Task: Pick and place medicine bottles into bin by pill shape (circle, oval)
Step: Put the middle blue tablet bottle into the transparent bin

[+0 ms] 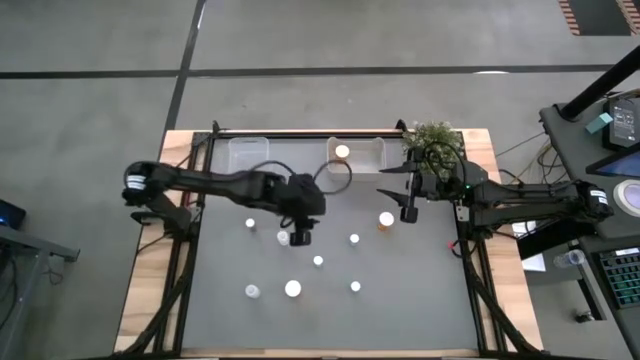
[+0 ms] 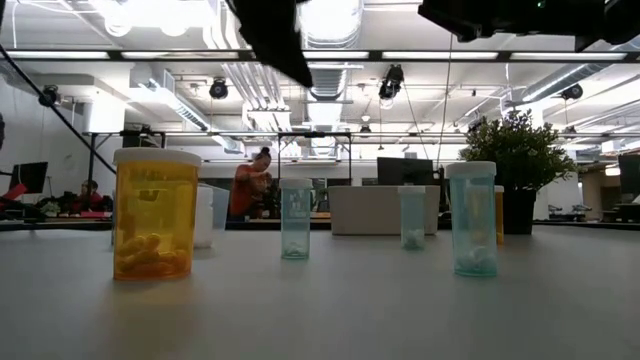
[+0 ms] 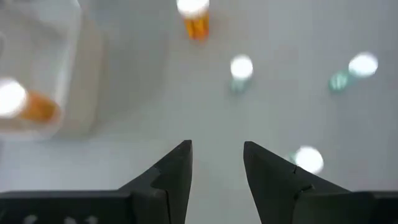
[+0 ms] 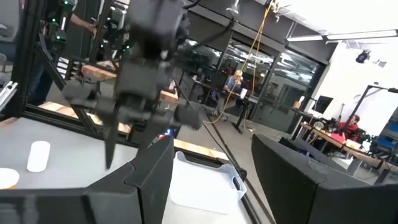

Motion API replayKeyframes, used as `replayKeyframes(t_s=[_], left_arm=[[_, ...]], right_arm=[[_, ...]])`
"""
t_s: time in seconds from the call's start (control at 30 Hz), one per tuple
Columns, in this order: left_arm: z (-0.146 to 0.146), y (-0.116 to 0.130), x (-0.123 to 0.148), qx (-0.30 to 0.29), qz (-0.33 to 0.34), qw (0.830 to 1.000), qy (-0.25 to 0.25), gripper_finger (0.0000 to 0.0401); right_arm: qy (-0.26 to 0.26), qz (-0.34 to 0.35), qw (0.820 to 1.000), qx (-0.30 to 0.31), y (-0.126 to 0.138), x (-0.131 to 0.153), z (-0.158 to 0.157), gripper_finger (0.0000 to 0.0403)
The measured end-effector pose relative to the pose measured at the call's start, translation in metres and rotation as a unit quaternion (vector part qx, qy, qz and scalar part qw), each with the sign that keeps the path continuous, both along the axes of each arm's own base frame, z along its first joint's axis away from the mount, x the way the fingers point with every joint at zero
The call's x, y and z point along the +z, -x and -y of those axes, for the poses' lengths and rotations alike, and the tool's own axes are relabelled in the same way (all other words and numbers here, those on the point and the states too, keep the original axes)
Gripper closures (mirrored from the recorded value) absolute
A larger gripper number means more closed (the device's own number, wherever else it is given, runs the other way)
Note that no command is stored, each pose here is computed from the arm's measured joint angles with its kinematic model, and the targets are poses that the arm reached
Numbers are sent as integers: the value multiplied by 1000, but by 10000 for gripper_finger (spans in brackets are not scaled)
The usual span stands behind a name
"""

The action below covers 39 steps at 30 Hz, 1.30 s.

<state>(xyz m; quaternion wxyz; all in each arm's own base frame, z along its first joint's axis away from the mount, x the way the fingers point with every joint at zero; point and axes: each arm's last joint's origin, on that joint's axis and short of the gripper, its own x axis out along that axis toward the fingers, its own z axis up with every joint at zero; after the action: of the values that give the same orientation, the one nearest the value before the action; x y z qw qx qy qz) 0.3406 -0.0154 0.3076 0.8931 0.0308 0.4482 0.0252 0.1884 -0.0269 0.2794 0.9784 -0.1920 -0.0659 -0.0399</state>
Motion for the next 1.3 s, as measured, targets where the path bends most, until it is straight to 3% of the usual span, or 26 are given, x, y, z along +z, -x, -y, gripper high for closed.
replayKeyframes(t_s=[0.13,0.3,0.6,0.93,1.3], left_arm=[[20,-5,-21,-3,-56,998,11,272],[53,-13,-42,-29,-75,997,15,266],[81,-22,-52,-45,-47,998,27,194],[90,-35,-81,-41,-68,996,27,178],[86,-35,-92,-22,-82,996,31,178]], right_arm=[[-20,-8,1000,4,0,-6,-1,193],[-58,-23,998,-17,3,-21,-2,194],[-113,-31,993,1,14,-41,-11,194],[-121,-12,993,8,23,-43,-16,194],[-117,-24,993,-24,22,-45,-14,194]])
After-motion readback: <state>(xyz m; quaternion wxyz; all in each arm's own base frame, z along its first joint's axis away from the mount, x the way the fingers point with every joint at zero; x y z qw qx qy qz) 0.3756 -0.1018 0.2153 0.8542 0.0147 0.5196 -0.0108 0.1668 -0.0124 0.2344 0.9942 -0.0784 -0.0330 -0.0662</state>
